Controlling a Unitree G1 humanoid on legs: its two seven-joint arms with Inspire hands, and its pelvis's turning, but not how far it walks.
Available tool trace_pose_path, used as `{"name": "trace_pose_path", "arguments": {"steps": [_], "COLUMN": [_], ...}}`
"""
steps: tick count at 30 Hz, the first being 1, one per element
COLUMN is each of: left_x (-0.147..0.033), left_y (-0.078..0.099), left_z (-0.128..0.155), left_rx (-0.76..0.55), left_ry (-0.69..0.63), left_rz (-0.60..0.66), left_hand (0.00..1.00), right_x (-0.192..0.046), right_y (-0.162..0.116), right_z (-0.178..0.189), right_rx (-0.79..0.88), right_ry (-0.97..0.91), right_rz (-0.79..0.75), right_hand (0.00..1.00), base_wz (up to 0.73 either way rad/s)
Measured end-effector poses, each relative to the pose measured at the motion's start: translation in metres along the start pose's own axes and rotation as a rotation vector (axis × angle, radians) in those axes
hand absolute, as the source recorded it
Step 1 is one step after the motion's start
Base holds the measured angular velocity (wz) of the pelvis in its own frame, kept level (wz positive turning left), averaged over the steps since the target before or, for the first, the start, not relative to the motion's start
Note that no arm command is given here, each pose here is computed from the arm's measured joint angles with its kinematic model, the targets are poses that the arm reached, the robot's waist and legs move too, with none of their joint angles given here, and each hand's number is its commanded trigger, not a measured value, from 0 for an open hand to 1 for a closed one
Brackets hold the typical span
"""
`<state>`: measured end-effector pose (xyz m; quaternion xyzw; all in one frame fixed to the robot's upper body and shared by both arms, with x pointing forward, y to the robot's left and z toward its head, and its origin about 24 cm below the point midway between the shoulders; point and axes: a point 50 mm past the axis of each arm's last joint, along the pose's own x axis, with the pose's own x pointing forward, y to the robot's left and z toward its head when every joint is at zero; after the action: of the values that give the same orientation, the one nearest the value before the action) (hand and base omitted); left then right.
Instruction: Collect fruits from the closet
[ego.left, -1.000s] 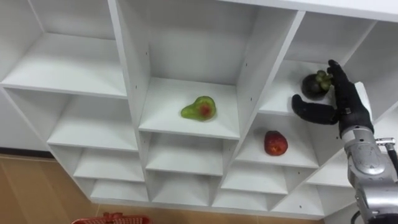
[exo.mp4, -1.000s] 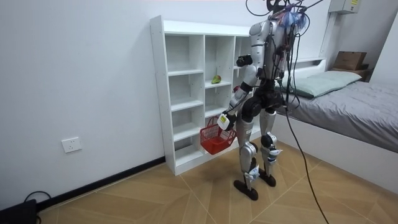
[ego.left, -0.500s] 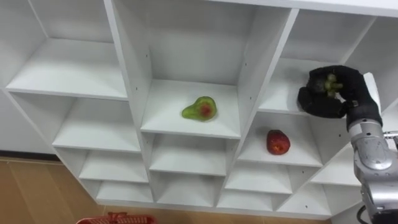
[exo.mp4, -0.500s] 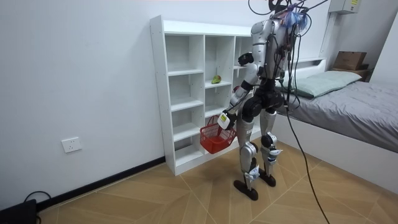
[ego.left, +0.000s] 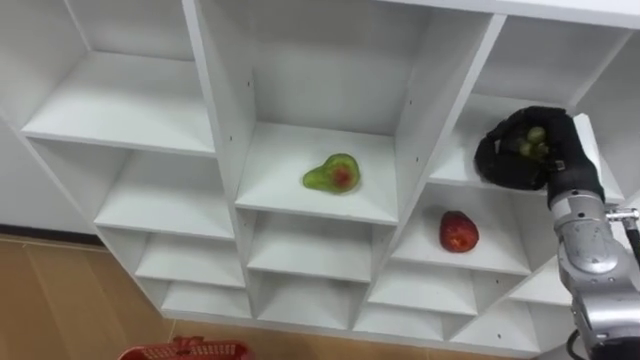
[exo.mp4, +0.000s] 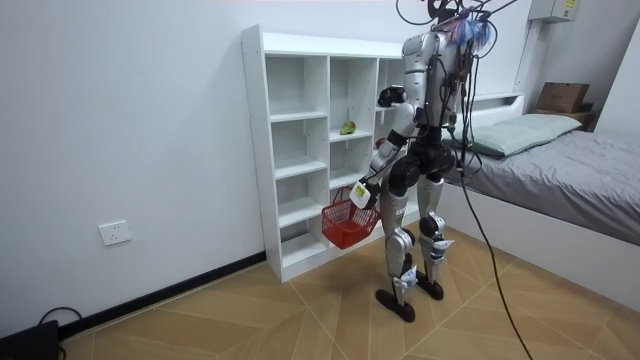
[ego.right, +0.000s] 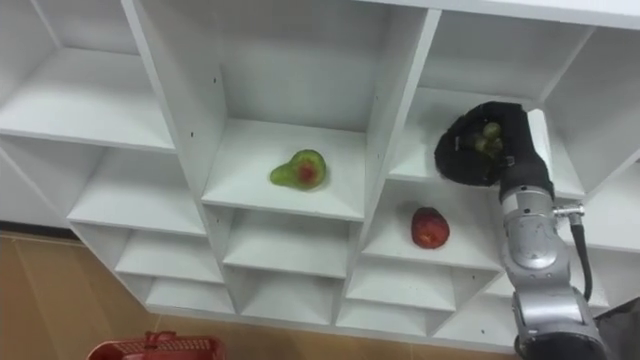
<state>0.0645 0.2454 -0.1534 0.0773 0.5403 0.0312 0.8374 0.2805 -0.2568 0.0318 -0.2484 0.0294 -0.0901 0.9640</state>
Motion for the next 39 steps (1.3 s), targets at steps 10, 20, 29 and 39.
{"name": "trace_pose_path", "arguments": {"steps": [10, 20, 29, 39], "left_x": [0.001, 0.002, 0.007, 0.011], "left_y": [-0.006, -0.009, -0.019, -0.052], "left_z": [-0.001, -0.001, 0.039, 0.100], "left_rx": [0.003, 0.029, 0.107, 0.191], "left_ry": [0.008, 0.014, -0.138, -0.316], "left_rz": [-0.009, 0.013, -0.033, -0.144], "left_hand": [1.00, 1.00, 1.00, 1.00], "right_x": [-0.015, -0.037, -0.068, -0.077], "right_y": [0.010, 0.033, 0.065, 0.111], "right_z": [0.010, 0.026, 0.035, 0.021], "right_rx": [0.007, 0.030, 0.044, 0.069], "right_ry": [-0.051, -0.128, -0.171, -0.099], "right_rz": [0.051, 0.174, 0.400, 0.621], "right_hand": [1.00, 1.00, 1.00, 1.00], "base_wz": [0.02, -0.01, -0.07, 0.06]}}
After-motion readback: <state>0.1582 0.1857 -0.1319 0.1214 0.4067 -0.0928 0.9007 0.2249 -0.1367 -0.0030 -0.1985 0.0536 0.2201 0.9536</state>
